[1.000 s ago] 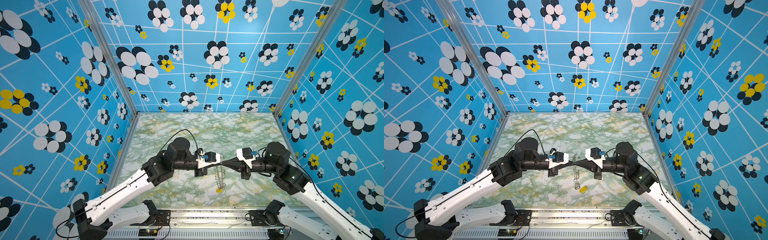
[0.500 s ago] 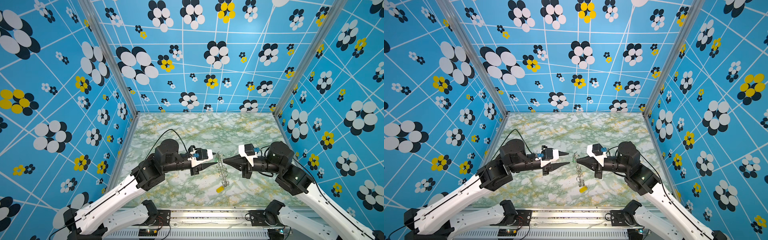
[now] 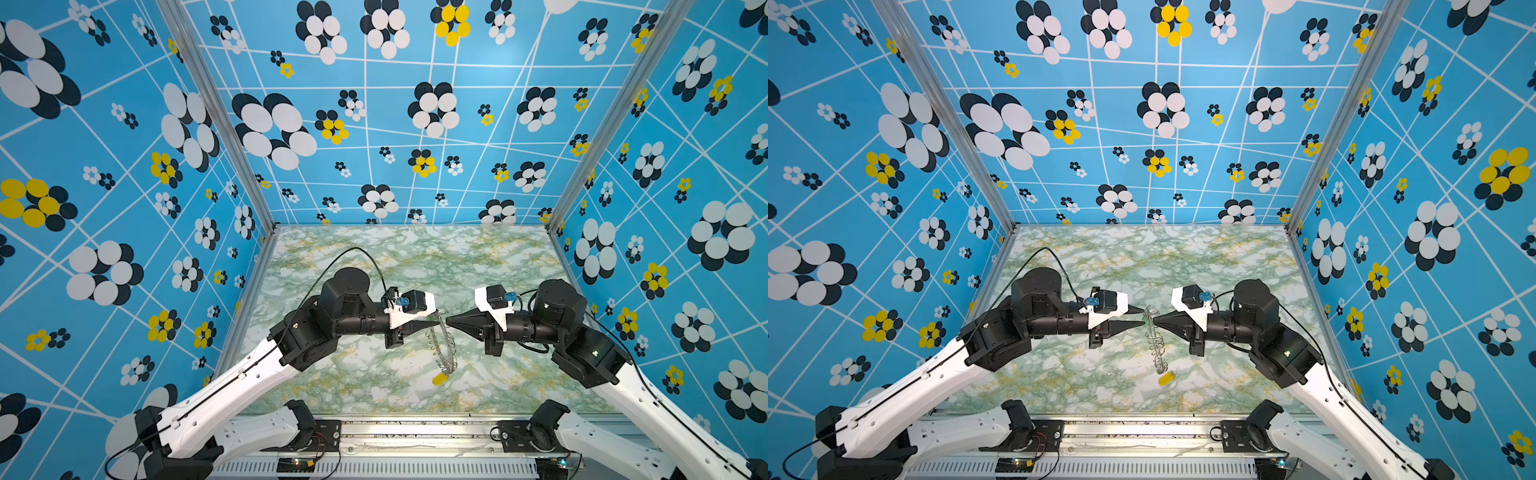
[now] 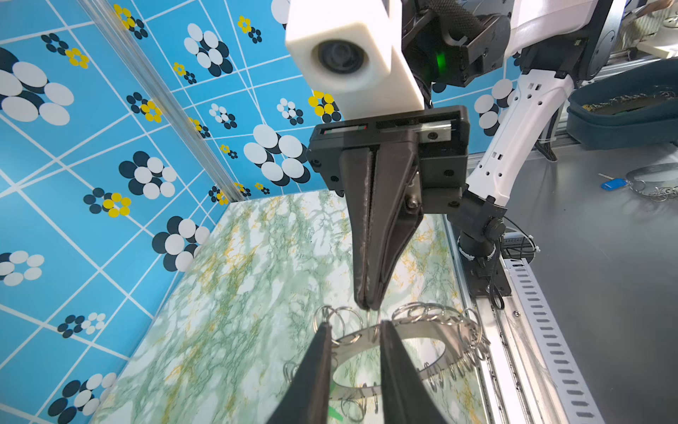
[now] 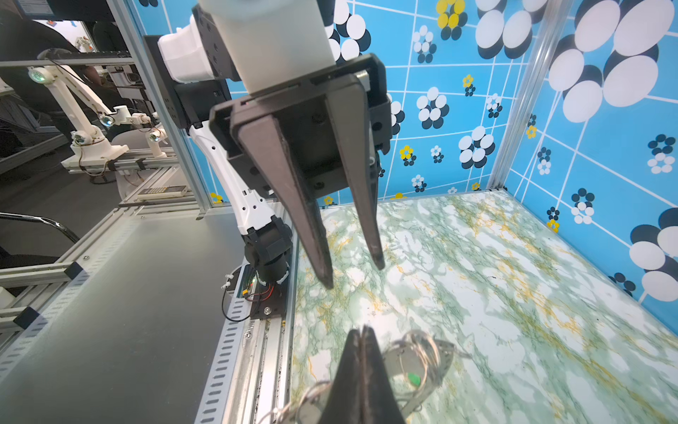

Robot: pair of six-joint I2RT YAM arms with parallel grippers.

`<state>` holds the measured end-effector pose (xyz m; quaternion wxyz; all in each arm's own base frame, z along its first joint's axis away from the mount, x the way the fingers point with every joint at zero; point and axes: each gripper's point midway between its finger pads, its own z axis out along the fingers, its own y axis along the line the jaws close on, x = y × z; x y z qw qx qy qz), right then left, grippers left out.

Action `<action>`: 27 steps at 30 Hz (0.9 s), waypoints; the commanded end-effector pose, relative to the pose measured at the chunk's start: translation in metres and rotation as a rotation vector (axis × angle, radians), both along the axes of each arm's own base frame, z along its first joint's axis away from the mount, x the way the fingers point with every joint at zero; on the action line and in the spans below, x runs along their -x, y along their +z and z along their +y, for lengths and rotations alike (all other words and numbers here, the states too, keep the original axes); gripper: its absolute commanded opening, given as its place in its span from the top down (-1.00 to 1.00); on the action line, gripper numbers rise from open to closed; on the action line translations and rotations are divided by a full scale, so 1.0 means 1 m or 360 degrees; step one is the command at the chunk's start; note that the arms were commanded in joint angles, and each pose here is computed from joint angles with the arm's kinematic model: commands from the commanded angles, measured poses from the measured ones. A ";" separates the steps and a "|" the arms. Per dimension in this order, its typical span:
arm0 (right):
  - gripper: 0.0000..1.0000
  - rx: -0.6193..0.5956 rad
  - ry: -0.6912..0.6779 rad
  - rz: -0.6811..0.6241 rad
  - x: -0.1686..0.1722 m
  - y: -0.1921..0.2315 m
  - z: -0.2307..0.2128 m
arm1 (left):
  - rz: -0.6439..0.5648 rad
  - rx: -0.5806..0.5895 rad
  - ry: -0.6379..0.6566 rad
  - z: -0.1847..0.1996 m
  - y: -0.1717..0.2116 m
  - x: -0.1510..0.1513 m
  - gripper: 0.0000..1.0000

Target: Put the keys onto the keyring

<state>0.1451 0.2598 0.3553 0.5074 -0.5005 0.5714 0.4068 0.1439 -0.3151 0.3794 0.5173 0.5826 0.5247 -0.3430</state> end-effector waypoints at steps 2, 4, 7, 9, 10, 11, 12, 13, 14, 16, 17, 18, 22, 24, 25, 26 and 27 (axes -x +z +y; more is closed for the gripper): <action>1.00 -0.0034 -0.0012 -0.0082 0.003 0.019 -0.003 | 0.0052 -0.0032 -0.0058 -0.003 0.002 0.007 0.53; 1.00 -0.0031 -0.0011 -0.0085 0.003 0.019 -0.003 | 0.0073 -0.0055 -0.0053 -0.004 -0.003 0.006 0.53; 1.00 0.0001 -0.0070 -0.0031 -0.003 0.010 -0.004 | 0.0113 -0.0085 0.0058 -0.003 -0.016 -0.006 0.53; 1.00 0.0076 -0.0207 0.0121 -0.018 -0.016 -0.006 | 0.0156 -0.0107 0.0171 0.002 -0.030 -0.014 0.53; 1.00 0.0111 -0.0247 0.0214 -0.021 -0.033 -0.007 | 0.0191 -0.0112 0.0200 0.004 -0.037 -0.015 0.51; 1.00 0.0145 -0.0322 0.0328 -0.028 -0.052 -0.008 | 0.0227 -0.0116 0.0236 0.006 -0.046 -0.017 0.47; 0.88 0.0181 -0.0425 0.0468 -0.037 -0.071 -0.010 | 0.0261 -0.0116 0.0298 0.009 -0.055 -0.022 0.40; 0.54 0.0227 -0.0521 0.0619 -0.045 -0.093 -0.012 | 0.0284 -0.0126 0.0364 0.013 -0.064 -0.026 0.38; 0.35 0.0277 -0.0595 0.0754 -0.050 -0.113 -0.013 | 0.0303 -0.0137 0.0427 0.016 -0.073 -0.031 0.36; 0.08 0.0407 -0.0651 0.1036 -0.047 -0.155 -0.012 | 0.0376 -0.0142 0.0590 0.026 -0.089 -0.043 0.29; 0.00 0.0479 -0.0664 0.1110 -0.042 -0.172 -0.013 | 0.0417 -0.0153 0.0618 0.029 -0.097 -0.044 0.28; -0.09 0.0565 -0.0713 0.1145 -0.037 -0.190 -0.015 | 0.0467 -0.0178 0.0678 0.033 -0.109 -0.047 0.26; -0.33 0.0932 -0.0870 0.1197 -0.024 -0.246 -0.025 | 0.0762 -0.0371 0.0925 0.045 -0.170 -0.056 0.23; -0.49 0.1041 -0.0953 0.1271 -0.025 -0.264 -0.030 | 0.0894 -0.0474 0.0963 0.045 -0.197 -0.053 0.18; -0.61 0.1094 -0.0951 0.1272 -0.023 -0.270 -0.028 | 0.0933 -0.0529 0.0990 0.047 -0.209 -0.052 0.16; -0.68 0.1144 -0.0965 0.1227 -0.023 -0.273 -0.026 | 0.0952 -0.0566 0.1019 0.049 -0.217 -0.053 0.16; -0.73 0.1213 -0.1004 0.1146 -0.026 -0.277 -0.025 | 0.0957 -0.0593 0.1073 0.053 -0.223 -0.055 0.07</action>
